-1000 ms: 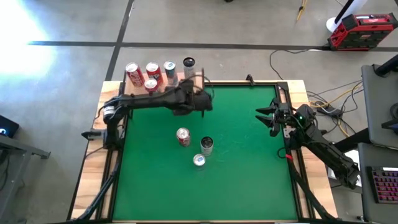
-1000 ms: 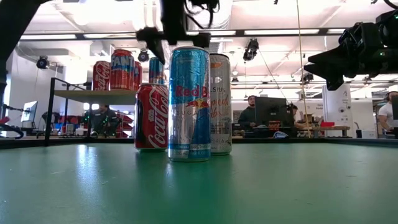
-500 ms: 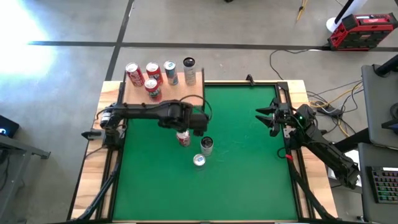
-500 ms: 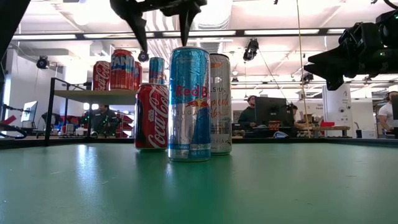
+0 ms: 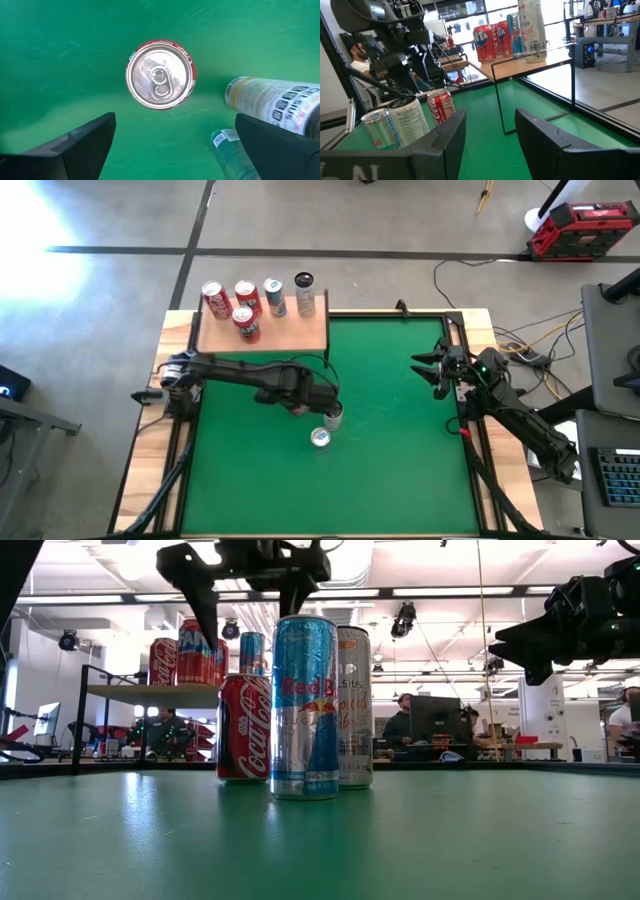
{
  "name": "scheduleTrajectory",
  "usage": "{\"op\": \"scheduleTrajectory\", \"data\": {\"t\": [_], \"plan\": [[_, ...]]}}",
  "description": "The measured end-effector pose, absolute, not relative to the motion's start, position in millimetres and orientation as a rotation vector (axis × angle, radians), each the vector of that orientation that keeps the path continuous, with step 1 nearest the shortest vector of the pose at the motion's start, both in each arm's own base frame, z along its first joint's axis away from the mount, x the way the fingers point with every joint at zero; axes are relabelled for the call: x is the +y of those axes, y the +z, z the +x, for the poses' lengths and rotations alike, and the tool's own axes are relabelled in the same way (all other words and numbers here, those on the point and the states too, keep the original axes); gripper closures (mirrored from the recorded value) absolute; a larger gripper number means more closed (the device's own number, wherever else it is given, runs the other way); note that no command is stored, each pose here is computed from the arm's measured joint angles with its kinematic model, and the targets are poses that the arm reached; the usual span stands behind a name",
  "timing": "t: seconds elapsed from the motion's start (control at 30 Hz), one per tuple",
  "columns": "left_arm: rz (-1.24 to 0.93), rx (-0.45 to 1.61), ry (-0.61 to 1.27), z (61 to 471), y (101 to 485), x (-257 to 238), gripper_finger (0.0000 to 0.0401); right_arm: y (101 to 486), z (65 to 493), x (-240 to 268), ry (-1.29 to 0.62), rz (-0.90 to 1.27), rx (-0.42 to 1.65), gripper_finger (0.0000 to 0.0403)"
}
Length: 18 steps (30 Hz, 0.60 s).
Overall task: Place canned beverage on shelf
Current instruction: Put the red white soda can aligned with the other red white soda can on the shelf
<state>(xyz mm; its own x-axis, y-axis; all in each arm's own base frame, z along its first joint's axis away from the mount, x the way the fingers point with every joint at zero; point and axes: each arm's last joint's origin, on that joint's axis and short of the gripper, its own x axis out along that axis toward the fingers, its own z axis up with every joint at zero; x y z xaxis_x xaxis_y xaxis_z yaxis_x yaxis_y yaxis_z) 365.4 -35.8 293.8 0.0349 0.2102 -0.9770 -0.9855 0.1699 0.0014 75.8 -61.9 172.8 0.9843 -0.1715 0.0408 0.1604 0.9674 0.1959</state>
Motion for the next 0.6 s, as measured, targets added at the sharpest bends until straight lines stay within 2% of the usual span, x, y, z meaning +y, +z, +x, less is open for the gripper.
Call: {"op": "scheduleTrajectory", "data": {"t": [0.6], "plan": [[-0.965,1.071,1.317,366.0,248.6,-33.2,0.0008,172.6,75.8,-62.0,-0.168,0.194,-0.057,0.0241]]}}
